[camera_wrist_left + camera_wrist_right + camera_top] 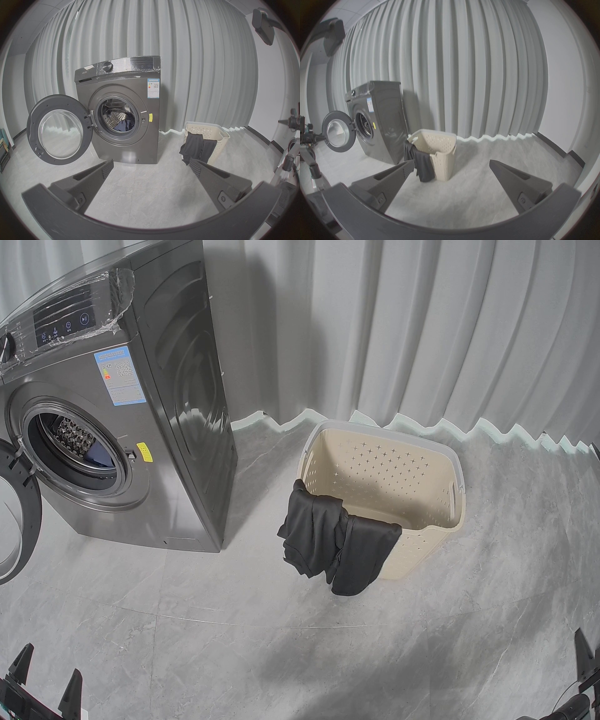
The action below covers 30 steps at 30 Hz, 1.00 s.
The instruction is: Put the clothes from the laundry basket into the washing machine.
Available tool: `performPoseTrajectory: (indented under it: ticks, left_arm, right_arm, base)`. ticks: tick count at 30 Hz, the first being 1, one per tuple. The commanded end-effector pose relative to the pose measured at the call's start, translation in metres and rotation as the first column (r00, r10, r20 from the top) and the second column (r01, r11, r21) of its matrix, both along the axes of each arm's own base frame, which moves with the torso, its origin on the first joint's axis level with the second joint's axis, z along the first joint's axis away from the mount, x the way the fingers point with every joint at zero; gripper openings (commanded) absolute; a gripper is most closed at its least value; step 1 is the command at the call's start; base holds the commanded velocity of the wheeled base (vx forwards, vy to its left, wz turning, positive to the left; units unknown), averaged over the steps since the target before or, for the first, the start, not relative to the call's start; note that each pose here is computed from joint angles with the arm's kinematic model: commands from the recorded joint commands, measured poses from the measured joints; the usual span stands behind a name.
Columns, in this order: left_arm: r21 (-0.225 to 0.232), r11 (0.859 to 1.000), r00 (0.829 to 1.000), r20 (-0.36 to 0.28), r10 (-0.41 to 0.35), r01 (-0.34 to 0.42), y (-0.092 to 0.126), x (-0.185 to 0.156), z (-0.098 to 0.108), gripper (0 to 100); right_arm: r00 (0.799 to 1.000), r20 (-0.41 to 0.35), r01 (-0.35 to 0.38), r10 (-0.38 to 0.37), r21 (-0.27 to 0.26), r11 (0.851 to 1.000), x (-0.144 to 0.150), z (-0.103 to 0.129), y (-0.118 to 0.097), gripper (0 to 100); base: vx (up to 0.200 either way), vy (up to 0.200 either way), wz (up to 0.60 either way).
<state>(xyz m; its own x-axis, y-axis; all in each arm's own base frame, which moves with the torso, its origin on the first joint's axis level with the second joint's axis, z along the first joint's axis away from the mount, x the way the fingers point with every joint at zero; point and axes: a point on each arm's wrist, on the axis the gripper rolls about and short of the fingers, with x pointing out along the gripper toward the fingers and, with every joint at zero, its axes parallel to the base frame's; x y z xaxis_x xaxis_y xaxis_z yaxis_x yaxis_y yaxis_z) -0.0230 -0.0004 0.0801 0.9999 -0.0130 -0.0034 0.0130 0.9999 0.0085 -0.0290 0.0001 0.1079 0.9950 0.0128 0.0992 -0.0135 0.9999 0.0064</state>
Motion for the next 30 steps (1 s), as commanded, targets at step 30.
performPoseTrajectory:
  ticks: [30]
  left_arm:
    - [0.004,1.0,1.0,-0.003,-0.005,0.005,0.0,0.0,-0.005,100]
  right_arm:
    - [0.709,-0.61,-0.294,0.354,0.201,0.935,0.222,-0.003,0.097,100]
  base:
    - [0.0,-0.04,0.0]
